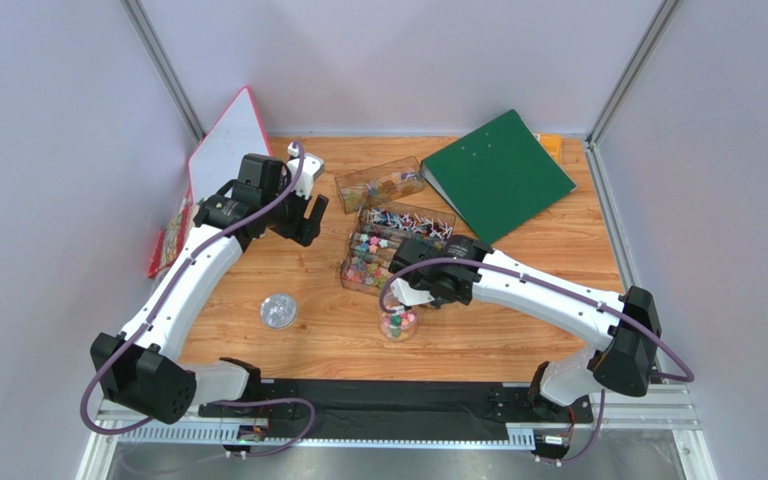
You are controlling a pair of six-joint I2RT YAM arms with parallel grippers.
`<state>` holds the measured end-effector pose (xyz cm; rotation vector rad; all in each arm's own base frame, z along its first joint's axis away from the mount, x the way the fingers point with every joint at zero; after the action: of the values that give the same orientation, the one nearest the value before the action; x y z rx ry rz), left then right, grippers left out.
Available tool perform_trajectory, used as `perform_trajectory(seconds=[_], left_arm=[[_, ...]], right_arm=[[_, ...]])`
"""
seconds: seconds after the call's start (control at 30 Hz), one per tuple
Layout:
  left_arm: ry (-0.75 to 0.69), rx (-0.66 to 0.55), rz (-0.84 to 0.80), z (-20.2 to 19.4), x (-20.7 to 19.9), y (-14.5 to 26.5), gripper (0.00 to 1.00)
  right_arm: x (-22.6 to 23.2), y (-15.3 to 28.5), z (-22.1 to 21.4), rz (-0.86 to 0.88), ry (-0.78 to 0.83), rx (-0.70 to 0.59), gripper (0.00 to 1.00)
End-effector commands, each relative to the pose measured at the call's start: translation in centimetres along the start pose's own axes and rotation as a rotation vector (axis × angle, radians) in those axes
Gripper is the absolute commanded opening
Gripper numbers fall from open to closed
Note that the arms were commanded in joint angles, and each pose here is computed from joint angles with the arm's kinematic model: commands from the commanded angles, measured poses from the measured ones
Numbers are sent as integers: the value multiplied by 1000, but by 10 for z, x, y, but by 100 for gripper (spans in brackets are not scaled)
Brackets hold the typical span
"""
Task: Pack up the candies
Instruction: Place the fake candies in the packing bottle.
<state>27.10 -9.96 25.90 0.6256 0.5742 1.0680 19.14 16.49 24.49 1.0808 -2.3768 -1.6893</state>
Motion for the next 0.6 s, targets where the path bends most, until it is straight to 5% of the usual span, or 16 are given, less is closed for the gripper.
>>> perform_trajectory(seconds=[0.0, 0.57], left_arm=[[-5, -93, 1, 18, -2, 18, 82], [21, -97, -45, 29, -8, 16, 82]], right_arm=[[32, 21, -38, 167, 204, 176, 0], [21, 36, -41, 69, 274, 223, 0]])
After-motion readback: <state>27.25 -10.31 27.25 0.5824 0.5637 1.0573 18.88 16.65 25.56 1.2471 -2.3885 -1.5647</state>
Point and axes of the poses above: each gripper's point midway between its finger pads, its own y axis back along the fingers, its own x axis along the line the jaws close on, z = x × y, the point moved 6 cm from there along y, back along the fingers, and after that the axes turned 13 degrees about y, right-handed, at the moved point
